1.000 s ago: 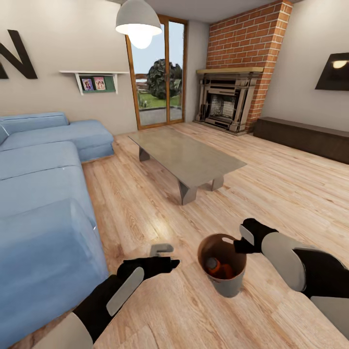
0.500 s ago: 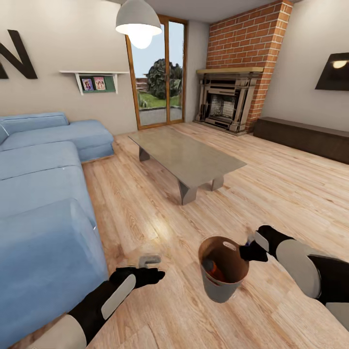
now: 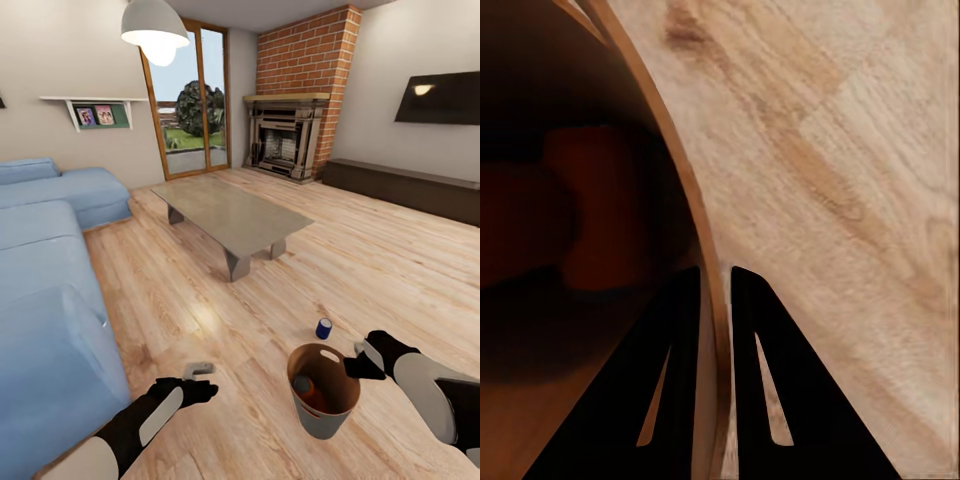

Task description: Put the three can of soda from the living room inside the tash can in the kitchen.

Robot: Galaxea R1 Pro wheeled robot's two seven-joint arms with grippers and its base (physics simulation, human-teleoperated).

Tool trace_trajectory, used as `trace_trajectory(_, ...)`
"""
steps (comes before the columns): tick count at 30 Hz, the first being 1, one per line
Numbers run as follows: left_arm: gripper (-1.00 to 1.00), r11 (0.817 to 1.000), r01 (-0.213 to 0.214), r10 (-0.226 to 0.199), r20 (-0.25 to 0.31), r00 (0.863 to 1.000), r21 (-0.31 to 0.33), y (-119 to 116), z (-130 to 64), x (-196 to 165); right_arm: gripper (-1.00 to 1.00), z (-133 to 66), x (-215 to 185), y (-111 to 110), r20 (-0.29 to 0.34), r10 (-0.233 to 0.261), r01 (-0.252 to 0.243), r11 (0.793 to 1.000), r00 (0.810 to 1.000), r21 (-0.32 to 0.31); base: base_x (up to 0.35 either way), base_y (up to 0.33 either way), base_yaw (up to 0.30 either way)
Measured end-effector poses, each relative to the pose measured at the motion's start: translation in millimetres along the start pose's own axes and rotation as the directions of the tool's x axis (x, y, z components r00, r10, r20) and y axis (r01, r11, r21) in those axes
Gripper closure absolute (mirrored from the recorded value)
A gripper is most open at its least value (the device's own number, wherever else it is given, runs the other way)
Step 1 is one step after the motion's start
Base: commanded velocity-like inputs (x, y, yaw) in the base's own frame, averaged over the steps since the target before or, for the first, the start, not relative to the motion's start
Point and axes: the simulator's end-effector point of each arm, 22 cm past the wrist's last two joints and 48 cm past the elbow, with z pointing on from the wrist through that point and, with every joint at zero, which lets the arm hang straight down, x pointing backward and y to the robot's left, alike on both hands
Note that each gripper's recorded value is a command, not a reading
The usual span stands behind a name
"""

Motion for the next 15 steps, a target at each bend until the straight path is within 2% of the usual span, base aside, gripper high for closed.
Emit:
trace_trajectory(5,-1.00,1.000,0.006,-0.007,0.026,1.000,0.002,-0.3,0.0,-5.9,1.00,4.2,10.1,-16.5,-0.011,0.011,-0.011,1.000,1.000,0.018,0.000,0.000,-0.287)
trace_trajectory(11,-1.00,1.000,0.014,-0.014,0.048,0.999,0.002,0.3,0.4,-9.7,1.00,4.9,11.2,-14.7,-0.011,0.032,-0.032,0.999,0.999,0.003,0.000,0.000,-0.287)
trace_trajectory(15,-1.00,0.999,0.026,-0.025,0.052,0.998,-0.018,9.6,4.6,-5.3,1.00,5.2,12.1,-16.1,-0.013,0.025,-0.025,1.000,1.000,0.009,0.000,0.000,-0.287)
